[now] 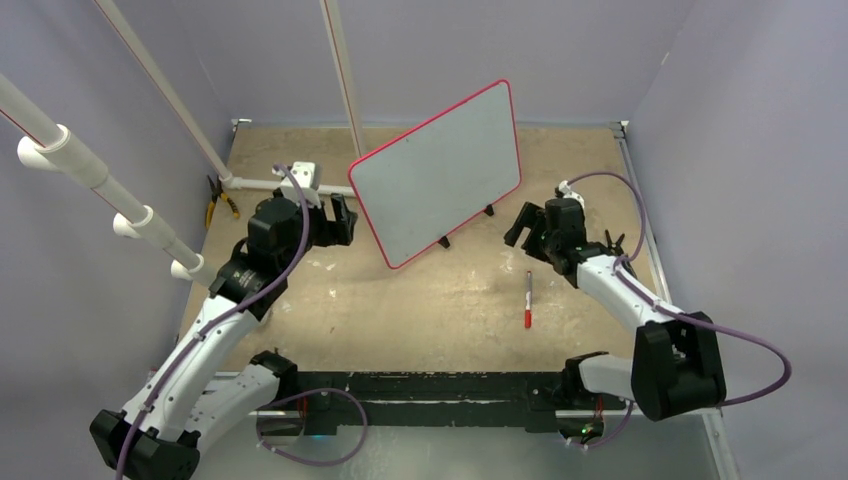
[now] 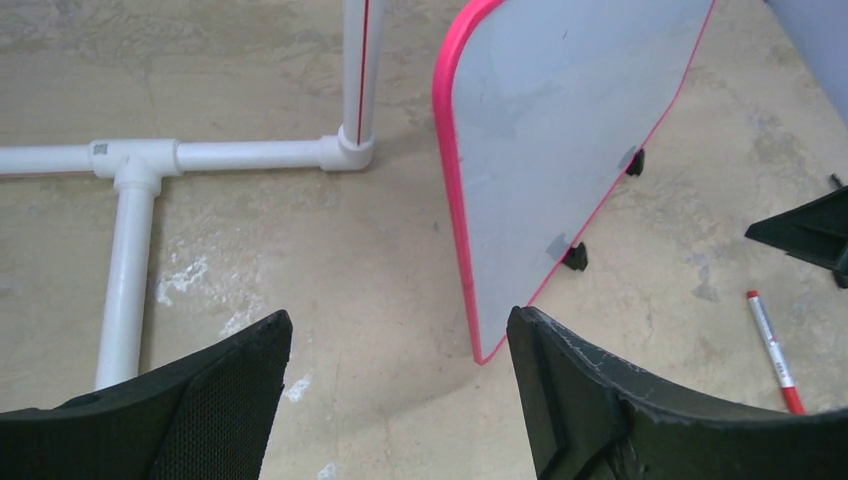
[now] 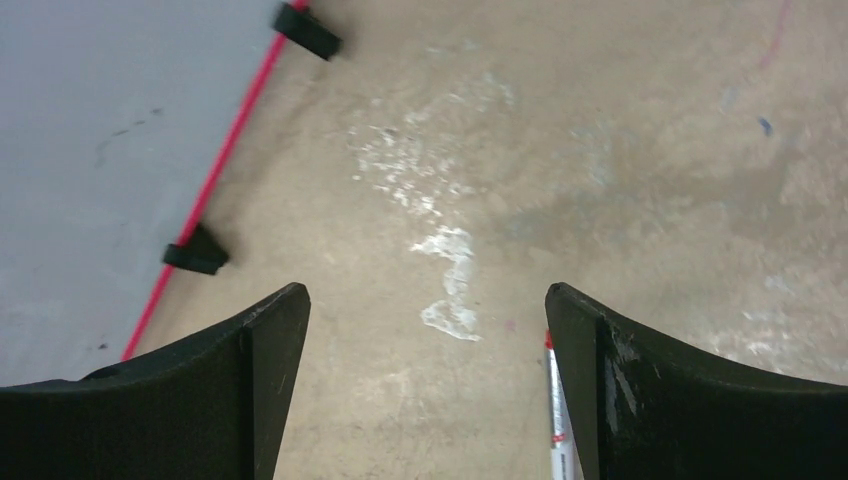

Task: Write a sentence on the whiteboard
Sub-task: Adjust the whiteboard on the whiteboard stand, then pick up the whiteboard marker from the center of the board.

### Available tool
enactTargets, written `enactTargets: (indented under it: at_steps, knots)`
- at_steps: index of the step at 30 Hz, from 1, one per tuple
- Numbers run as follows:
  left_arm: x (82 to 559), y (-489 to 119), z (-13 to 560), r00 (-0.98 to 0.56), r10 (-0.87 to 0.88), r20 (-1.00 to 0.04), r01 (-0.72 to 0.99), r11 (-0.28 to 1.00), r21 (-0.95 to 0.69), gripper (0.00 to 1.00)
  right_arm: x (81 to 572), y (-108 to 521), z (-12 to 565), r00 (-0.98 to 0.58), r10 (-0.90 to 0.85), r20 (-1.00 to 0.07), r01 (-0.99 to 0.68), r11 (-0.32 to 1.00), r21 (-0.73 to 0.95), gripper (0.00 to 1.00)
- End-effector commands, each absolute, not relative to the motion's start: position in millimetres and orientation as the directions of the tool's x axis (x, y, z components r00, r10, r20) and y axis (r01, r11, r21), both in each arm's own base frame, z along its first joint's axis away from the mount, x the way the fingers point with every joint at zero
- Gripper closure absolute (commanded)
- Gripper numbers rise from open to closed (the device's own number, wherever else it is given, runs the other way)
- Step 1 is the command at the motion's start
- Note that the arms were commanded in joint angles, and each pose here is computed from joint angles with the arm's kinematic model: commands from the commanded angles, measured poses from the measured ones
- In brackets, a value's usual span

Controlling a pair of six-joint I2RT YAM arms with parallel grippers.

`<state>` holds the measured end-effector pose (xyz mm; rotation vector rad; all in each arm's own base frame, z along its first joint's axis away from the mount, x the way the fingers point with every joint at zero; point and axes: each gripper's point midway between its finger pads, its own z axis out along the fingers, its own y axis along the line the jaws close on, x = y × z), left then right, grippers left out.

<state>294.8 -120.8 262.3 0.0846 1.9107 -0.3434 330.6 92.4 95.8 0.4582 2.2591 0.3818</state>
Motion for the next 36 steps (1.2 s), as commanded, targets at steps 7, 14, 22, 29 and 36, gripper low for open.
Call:
enactTargets:
  at_steps: [7, 14, 22, 29, 36]
  knots:
    - [289, -102, 253, -0.295, -0.038, -0.955, 0.204, 0.974, -0.101, 0.22, 299, 57, 48, -0.717, 0.44, -0.541, 0.4, 0.895, 0.198, 0.2]
    - [287, -114, 249, -0.318, -0.041, -0.947, 0.257, 0.958, -0.128, 0.22, 286, 62, 24, -0.809, 0.381, -0.447, 0.359, 0.923, 0.138, 0.3]
    - [287, -118, 247, -0.325, -0.045, -0.945, 0.273, 0.952, -0.139, 0.22, 273, 76, -4, -0.895, 0.309, -0.321, 0.277, 0.95, 0.141, 0.42]
    - [288, -121, 245, -0.335, -0.044, -0.941, 0.283, 0.948, -0.145, 0.23, 258, 83, -15, -0.932, 0.275, -0.238, 0.25, 0.959, 0.13, 0.46]
    - [284, -123, 249, -0.325, -0.055, -0.944, 0.299, 0.941, -0.158, 0.23, 242, 79, -14, -0.93, 0.319, -0.183, 0.305, 0.947, 0.1, 0.44]
